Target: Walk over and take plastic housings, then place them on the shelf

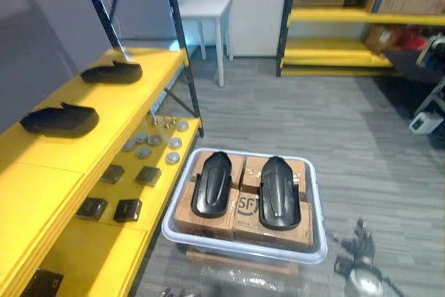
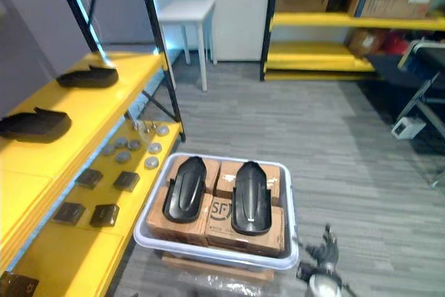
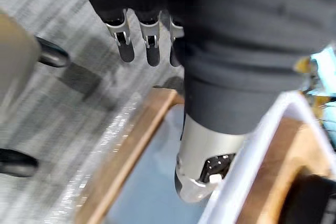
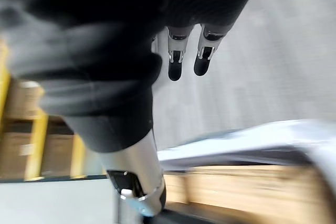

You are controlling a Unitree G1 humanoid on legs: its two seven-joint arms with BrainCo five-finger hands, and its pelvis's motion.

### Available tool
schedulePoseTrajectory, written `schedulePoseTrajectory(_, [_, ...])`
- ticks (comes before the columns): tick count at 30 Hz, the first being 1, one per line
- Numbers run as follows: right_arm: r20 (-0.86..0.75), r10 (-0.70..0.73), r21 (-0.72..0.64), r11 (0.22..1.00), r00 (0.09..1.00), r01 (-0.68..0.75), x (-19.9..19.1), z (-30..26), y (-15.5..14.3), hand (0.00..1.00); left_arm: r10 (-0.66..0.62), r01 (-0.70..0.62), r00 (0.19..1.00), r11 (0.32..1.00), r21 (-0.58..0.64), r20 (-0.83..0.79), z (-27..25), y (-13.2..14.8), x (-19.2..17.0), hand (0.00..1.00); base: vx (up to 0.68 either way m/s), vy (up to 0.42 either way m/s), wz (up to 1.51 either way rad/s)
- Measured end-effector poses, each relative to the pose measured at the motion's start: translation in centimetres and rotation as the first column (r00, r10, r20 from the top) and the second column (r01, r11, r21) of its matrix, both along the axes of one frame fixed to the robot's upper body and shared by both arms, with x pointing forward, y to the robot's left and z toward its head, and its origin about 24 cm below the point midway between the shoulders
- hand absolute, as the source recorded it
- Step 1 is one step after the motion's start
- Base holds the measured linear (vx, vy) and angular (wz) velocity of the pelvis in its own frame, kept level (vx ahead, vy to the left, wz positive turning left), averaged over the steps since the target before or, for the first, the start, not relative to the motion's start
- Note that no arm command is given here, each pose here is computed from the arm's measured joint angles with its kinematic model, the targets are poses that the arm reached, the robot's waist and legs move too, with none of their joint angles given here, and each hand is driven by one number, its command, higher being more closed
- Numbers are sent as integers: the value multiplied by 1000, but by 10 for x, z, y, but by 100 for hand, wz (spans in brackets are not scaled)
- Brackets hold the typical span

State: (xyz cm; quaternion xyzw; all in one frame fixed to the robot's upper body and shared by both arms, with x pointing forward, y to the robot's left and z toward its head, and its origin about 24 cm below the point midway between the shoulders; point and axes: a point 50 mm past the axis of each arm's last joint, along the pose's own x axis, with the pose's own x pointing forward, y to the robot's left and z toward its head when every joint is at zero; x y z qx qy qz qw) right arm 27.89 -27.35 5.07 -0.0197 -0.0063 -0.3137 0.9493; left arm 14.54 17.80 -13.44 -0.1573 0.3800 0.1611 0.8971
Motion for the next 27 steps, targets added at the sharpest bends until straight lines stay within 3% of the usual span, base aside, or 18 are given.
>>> schedulePoseTrajectory(3, [206, -6, -84, 996, 978, 24, 54, 85, -7, 0, -7, 5, 998, 999, 36, 61, 9, 5, 19, 0, -98, 66, 25])
schedulePoseTrajectory(8, [245, -74, -133, 985, 967, 110, 88, 159, -37, 0, 13, -15, 998, 999, 37, 63, 10, 6, 23, 0, -73, 99, 13])
schedulePoseTrajectory(12, [190, -69, -104, 990, 979, 90, 97, 164, -45, 0, 4, -6, 996, 1000, 27, 88, 14, -1, 35, 0, -59, 84, 9])
schedulePoseTrajectory(19, [-40, 53, -285, 957, 998, -62, 107, 142, -32, 0, -16, 13, 992, 1000, 25, 126, 23, -9, 59, 0, -93, 45, -4])
schedulePoseTrajectory(20, [-47, 56, -296, 953, 997, -67, 108, 142, -30, 100, -17, 15, 991, 1000, 21, 133, 25, -11, 63, 0, -87, 6, -6])
schedulePoseTrajectory(27, [-78, 31, -353, 934, 996, -57, 114, 131, -7, 100, 0, -4, 989, 1000, 25, 149, 29, -17, 73, 0, -127, 3, -17])
